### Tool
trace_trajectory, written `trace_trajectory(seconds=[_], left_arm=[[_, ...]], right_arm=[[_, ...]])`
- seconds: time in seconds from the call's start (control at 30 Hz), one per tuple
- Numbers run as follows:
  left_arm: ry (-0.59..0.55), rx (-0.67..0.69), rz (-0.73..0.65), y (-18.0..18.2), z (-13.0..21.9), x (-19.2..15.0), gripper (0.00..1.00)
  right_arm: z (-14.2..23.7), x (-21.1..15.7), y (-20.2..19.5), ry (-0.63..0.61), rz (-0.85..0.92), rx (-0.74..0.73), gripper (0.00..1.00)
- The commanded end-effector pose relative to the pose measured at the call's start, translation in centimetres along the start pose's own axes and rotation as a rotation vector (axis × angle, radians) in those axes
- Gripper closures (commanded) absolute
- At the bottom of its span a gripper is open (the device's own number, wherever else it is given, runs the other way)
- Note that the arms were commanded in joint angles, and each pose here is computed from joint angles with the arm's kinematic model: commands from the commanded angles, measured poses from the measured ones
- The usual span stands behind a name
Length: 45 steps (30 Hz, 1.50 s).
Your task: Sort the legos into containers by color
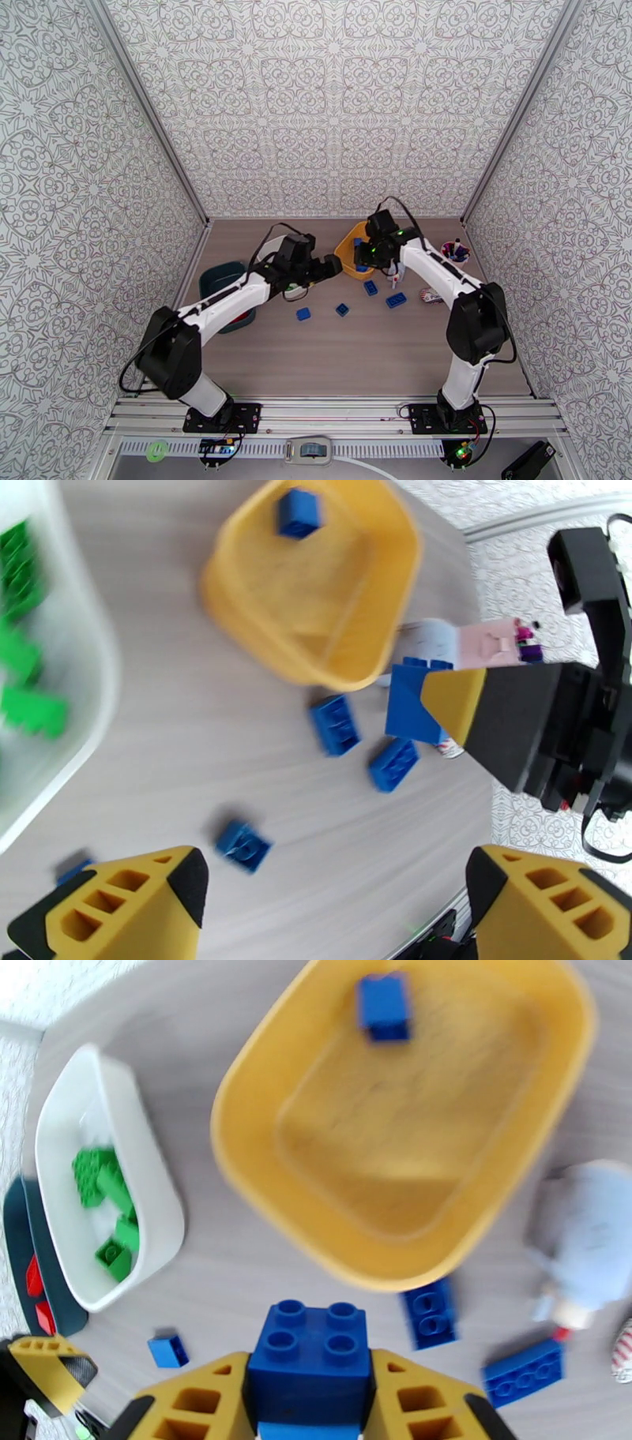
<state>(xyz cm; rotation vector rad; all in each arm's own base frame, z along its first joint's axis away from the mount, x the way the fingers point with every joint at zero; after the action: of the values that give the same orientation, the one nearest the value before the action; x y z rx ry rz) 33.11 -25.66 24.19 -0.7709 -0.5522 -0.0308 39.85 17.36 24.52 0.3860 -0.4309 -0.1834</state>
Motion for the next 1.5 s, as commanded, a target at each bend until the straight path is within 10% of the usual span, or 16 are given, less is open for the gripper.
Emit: trace_trajectory(seconds=[0.0, 0.5, 1.47], left_arm=[[-0.009, -0.034, -0.052, -2.1, -0.1, 0.9, 0.09], [-0.119, 0.156, -0.049, 0.2, 5.0, -0.8, 0.08], [-0.13, 0.433, 0.13, 11.1, 12.2, -11.4, 0.01]], right_arm=[[0.9, 2.5, 0.0, -0.045, 0.009, -0.028, 0.64], [1.9, 3.9, -0.3, -0.051, 0.041, -0.045, 0.36], [-3.9, -17.5, 1.4, 0.233, 0.293, -0.103, 0.26]])
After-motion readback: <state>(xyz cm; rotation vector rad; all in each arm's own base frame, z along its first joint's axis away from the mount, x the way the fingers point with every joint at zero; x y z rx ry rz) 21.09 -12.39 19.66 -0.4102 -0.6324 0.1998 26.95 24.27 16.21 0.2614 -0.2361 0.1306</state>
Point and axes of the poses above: each hand's point on the last joint's axis, 136 mm out from that joint toward the fingers, its own z axis back along the fingers, its own y axis along the line the jaws close on, x = y × z, the point moved 8 cm from there along z, back along the fingers, and after that the axes turned 7 degrees about -z, right-handed, at the moved point
